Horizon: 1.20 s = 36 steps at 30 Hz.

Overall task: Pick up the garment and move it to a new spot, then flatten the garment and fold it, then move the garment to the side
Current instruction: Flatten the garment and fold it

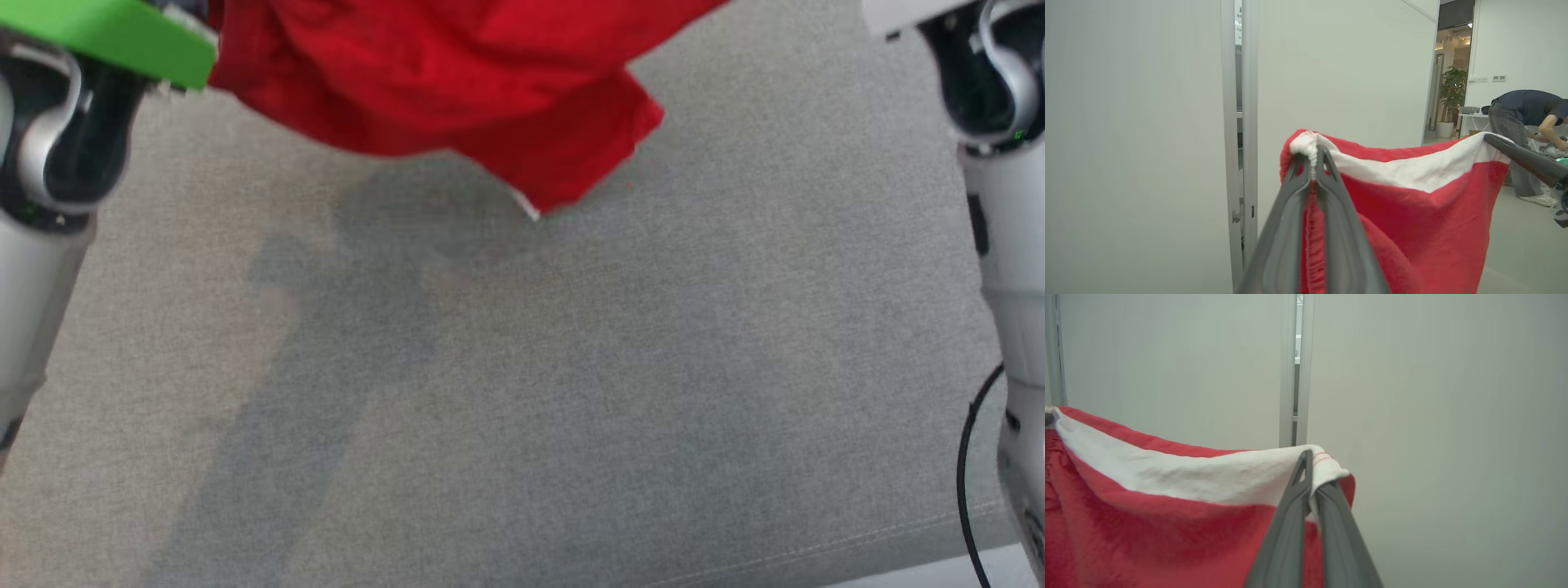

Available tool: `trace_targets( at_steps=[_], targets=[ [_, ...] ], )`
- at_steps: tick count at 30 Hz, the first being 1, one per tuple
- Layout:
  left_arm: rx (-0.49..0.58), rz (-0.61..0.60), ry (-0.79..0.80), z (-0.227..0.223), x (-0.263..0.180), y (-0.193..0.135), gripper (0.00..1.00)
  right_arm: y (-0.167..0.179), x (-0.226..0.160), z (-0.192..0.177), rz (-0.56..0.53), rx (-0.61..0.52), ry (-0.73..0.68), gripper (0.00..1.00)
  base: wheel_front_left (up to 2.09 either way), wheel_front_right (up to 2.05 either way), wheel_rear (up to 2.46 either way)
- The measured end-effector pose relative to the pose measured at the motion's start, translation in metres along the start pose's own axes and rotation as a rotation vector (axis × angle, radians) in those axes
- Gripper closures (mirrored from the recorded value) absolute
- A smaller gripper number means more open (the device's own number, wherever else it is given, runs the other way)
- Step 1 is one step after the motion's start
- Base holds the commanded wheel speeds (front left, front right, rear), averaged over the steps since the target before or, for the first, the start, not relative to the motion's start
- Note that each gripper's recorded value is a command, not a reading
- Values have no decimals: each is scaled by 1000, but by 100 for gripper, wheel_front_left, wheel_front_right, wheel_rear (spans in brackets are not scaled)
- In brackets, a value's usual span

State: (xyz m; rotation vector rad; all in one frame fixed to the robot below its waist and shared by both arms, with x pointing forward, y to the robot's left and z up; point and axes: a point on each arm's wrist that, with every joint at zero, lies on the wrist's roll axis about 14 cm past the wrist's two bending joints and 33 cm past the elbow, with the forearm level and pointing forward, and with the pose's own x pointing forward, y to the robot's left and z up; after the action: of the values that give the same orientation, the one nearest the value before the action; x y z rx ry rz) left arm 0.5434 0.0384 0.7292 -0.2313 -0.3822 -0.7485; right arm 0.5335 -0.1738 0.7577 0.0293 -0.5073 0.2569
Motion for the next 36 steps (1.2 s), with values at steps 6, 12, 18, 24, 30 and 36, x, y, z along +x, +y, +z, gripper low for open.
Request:
trace_targets(
  at_steps=[6, 12, 18, 24, 30, 36],
  targets=[
    [-15, -10, -99, -12, 41, 11, 100, -20, 41, 5, -44, -64, -137, 100, 0, 0, 0],
    [-127, 25, -24, -84, 41, 19, 100, -20, 31, -71, -49, -40, 1, 100, 0, 0, 0],
    [-273, 43, 163, -179, -3, -1, 100, -20, -35, -165, -68, -4, 238, 100, 0, 0, 0],
    [-355, 77, 218, -201, -51, -17, 100, -10, -90, -189, -95, 66, 319, 100, 0, 0, 0],
    [-376, 110, 184, -185, -88, -41, 100, -3, -127, -170, -129, 106, 293, 100, 0, 0, 0],
    [-374, 129, 137, -156, -116, -67, 100, 6, -161, -140, -150, 117, 260, 100, 0, 0, 0]
  ],
)
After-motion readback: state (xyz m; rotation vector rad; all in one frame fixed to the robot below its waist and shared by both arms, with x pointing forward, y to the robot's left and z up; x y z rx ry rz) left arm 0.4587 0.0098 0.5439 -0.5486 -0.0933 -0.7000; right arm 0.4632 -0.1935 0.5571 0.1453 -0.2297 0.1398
